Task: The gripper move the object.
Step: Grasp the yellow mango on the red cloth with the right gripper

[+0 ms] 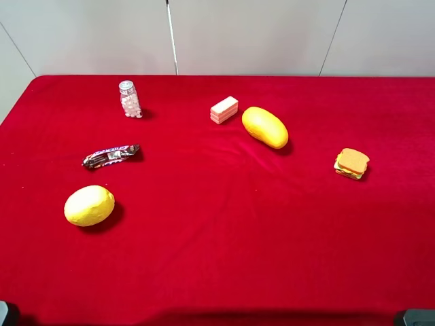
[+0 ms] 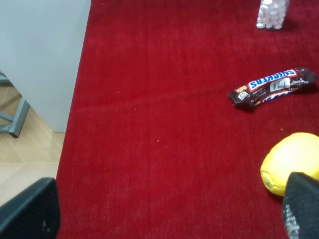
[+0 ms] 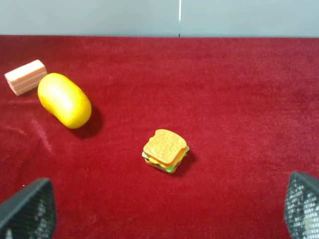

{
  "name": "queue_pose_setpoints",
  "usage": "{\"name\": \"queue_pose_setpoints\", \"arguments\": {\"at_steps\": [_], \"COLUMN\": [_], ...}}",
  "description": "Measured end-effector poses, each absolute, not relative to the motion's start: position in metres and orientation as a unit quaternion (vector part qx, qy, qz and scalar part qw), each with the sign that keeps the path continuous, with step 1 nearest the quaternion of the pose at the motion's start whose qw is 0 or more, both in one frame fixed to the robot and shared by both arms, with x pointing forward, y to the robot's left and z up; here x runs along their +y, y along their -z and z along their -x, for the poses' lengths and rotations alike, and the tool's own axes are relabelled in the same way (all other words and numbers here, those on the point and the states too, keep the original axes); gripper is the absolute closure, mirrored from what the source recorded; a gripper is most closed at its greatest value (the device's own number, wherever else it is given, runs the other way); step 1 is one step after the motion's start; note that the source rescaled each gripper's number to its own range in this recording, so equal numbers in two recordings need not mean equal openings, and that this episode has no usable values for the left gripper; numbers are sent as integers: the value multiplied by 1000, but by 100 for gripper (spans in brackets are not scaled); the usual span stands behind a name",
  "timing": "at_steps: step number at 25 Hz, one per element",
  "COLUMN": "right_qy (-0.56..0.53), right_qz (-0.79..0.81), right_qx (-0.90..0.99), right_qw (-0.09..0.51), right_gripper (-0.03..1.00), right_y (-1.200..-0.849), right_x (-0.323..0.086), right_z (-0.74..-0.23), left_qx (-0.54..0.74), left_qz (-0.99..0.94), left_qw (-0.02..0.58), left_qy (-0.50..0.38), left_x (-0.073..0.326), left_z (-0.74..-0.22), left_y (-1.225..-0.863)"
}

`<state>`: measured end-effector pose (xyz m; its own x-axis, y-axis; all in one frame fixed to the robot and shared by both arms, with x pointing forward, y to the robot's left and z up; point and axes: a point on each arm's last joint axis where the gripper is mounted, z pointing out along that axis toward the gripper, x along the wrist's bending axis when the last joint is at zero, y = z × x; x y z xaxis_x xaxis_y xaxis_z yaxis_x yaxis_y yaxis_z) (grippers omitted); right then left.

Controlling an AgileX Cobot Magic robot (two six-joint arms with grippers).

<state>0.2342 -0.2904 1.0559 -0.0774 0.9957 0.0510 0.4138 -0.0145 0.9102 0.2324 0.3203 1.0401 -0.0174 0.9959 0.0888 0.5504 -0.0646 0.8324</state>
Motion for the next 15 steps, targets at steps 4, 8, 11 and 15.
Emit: {"name": "queue_pose_setpoints", "arguments": {"at_steps": [4, 8, 11, 15], "right_qy": [-413, -413, -413, -413], "right_qz": [-581, -581, -581, -580], "right_qx": [607, 607, 607, 607], "right_qw": [353, 353, 353, 352], "right_gripper": [-3, -3, -3, -3], "right_y": [-1056, -1056, -1056, -1056], "right_x": [-290, -290, -290, -290], "right_z": [-234, -234, -234, -234], "left_qx": [612, 612, 612, 612], "left_qz": [-631, -631, -631, -631], "left_qw": [305, 305, 305, 305], "left_qy": [-366, -366, -366, -366], "left_x": [320, 320, 320, 320], "left_z": [-232, -232, -232, -232], "left_y": [-1040, -1040, -1040, -1040]}}
